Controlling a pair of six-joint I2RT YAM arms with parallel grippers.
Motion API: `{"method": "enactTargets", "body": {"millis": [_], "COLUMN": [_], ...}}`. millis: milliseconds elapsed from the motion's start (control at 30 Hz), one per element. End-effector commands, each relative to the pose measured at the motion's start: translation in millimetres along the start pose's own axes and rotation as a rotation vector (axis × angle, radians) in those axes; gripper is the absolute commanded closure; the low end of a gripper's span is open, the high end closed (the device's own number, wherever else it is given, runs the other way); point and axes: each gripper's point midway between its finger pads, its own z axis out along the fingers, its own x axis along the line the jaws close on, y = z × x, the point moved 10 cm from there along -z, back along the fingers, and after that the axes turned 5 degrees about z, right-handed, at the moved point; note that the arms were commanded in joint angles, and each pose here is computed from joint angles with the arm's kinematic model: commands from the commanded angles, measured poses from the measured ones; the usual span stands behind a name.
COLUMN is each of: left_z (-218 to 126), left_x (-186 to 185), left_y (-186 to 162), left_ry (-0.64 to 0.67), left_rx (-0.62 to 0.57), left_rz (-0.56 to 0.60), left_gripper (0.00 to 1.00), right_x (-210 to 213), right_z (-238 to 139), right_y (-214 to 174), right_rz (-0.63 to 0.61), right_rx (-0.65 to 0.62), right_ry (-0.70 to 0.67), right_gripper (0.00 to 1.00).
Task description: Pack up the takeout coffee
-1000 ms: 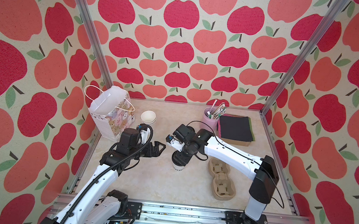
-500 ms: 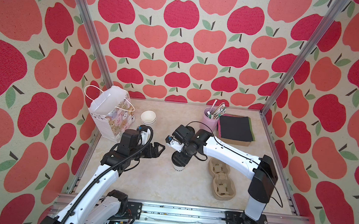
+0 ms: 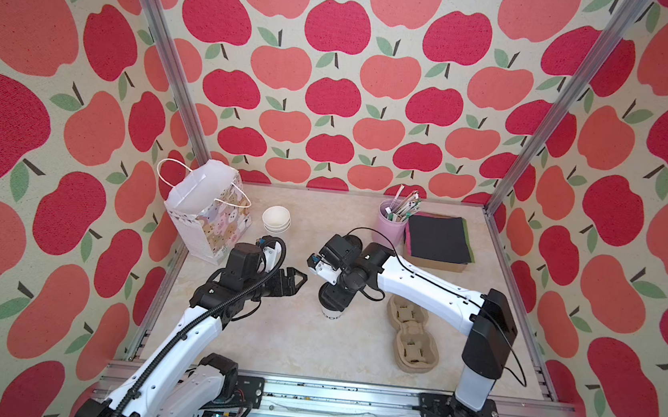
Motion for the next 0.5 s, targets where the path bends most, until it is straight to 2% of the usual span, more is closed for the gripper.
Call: {"method": "enactTargets", "body": {"millis": [0,233,467], "left_z": [3,5,10], "left_x": [2,3,2], "left_y": [-3,-4,-5], "left_ry": [0.01,0.0,-0.045], "left_rx": [0.009,0.015,0.013], "left_rz": [-0.025,-0.035,-0.054], "left_gripper": [0.18,0.2,0.23], "right_x": [11,14,16], "right_z": [53,69,80], "right_y": [-39,-59,-70], "right_rz": [0.033,0.08,0.111], "right_rx": [0.29,0.398,0.419], "right_ry": [0.069,0.099,0.104], "right_gripper": [0.29,0.3,0.3]}}
